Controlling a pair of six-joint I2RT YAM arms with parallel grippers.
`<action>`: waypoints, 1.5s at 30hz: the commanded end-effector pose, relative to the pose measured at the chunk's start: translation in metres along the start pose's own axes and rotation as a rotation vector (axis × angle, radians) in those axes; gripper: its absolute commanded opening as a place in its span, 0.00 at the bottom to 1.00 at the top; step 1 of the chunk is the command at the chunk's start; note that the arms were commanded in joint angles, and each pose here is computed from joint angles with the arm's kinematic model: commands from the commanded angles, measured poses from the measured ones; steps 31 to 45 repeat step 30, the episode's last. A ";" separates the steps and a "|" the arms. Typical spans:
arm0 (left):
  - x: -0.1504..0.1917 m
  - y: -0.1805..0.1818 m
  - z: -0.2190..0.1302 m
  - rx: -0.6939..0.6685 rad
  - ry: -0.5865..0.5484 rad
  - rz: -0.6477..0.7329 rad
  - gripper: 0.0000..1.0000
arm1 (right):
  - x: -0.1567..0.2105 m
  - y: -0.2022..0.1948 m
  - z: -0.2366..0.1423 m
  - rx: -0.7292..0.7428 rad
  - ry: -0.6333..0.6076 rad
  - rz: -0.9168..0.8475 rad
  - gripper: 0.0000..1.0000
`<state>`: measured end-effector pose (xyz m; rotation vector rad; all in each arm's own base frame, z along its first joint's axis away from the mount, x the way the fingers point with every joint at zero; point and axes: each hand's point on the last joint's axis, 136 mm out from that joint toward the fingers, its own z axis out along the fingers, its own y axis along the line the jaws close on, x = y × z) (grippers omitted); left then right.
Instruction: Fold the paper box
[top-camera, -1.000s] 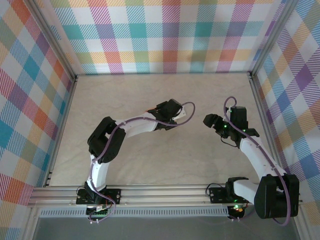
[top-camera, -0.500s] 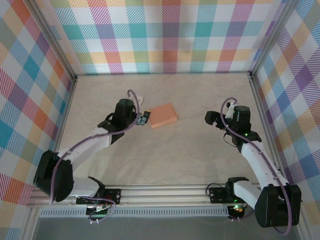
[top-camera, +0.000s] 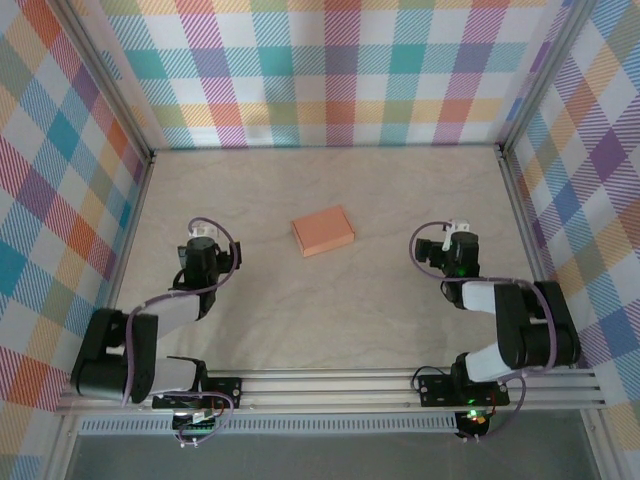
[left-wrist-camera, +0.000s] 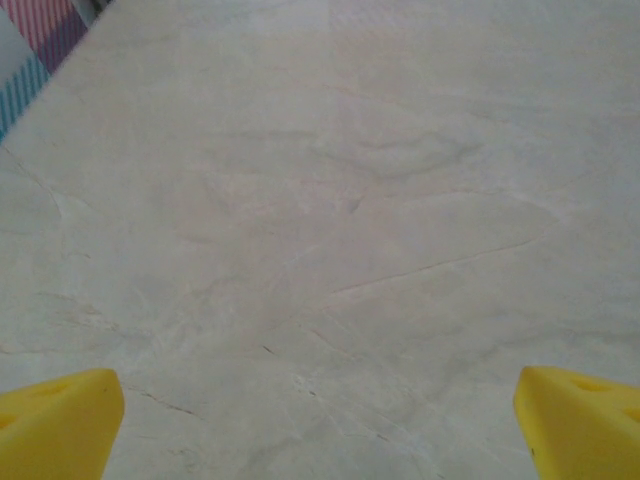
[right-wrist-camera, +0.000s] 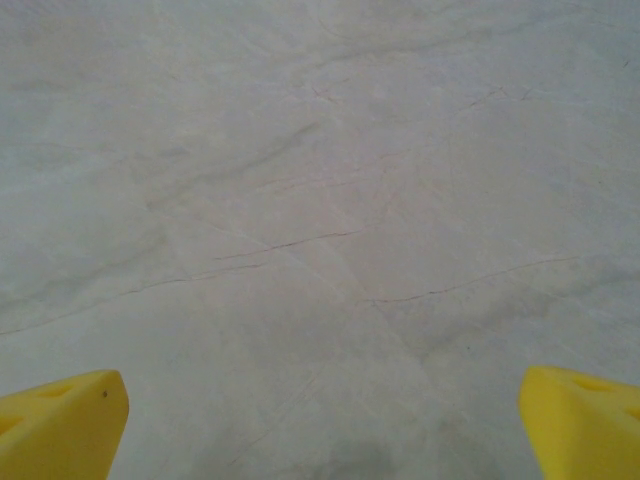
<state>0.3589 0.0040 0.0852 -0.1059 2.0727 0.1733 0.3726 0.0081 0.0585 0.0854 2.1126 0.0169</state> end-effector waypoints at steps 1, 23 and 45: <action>-0.034 -0.003 0.008 0.086 -0.131 -0.114 1.00 | -0.043 0.007 0.003 -0.046 -0.175 -0.020 1.00; -0.013 -0.017 0.035 0.118 -0.081 -0.081 1.00 | -0.042 0.005 0.003 -0.063 -0.179 -0.008 1.00; -0.013 -0.018 0.035 0.117 -0.081 -0.081 1.00 | -0.042 0.005 0.003 -0.063 -0.179 -0.010 1.00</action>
